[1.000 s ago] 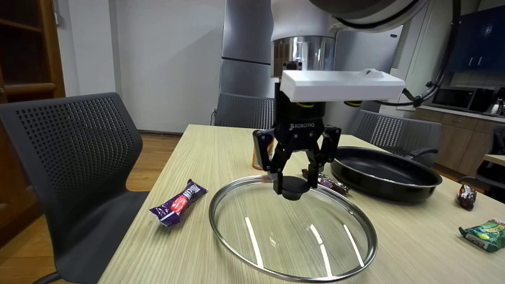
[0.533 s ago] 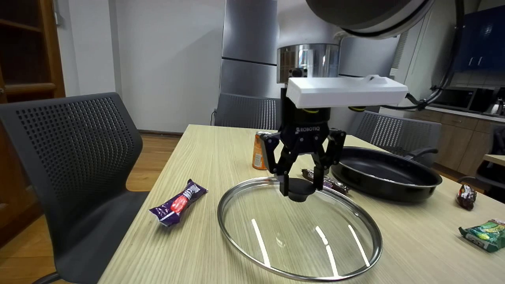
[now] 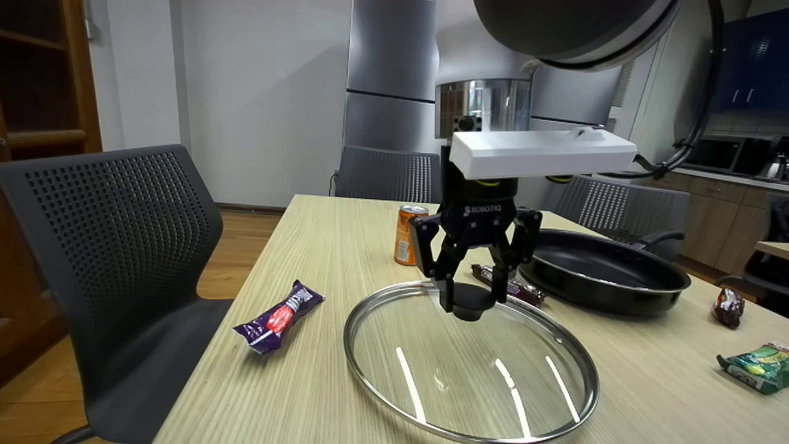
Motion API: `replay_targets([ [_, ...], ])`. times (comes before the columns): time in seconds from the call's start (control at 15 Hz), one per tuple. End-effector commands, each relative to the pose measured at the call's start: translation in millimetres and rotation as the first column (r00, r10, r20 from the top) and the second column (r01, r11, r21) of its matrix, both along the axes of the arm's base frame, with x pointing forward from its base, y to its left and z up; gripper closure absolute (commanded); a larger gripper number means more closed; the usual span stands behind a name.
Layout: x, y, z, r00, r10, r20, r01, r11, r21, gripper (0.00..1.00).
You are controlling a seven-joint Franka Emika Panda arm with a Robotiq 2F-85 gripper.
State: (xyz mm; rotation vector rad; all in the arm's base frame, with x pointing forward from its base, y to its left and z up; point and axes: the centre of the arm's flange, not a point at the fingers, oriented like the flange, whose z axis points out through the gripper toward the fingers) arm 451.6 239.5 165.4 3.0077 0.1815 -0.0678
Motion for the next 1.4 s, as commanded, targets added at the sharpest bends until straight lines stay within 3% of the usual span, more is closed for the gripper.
replay_targets([
  [0.0, 8, 2, 11, 1.0, 0.0, 0.019, 0.0, 1.0, 0.014, 0.61],
  [1.0, 6, 2, 3, 0.999, -0.008, 0.035, 0.007, 1.0, 0.018, 0.61],
  [1.07, 4, 2, 4, 0.999, -0.008, 0.034, 0.007, 1.0, 0.017, 0.11],
  [1.33, -3, 1, 19, 1.0, 0.001, 0.024, -0.001, 1.0, 0.015, 0.0],
])
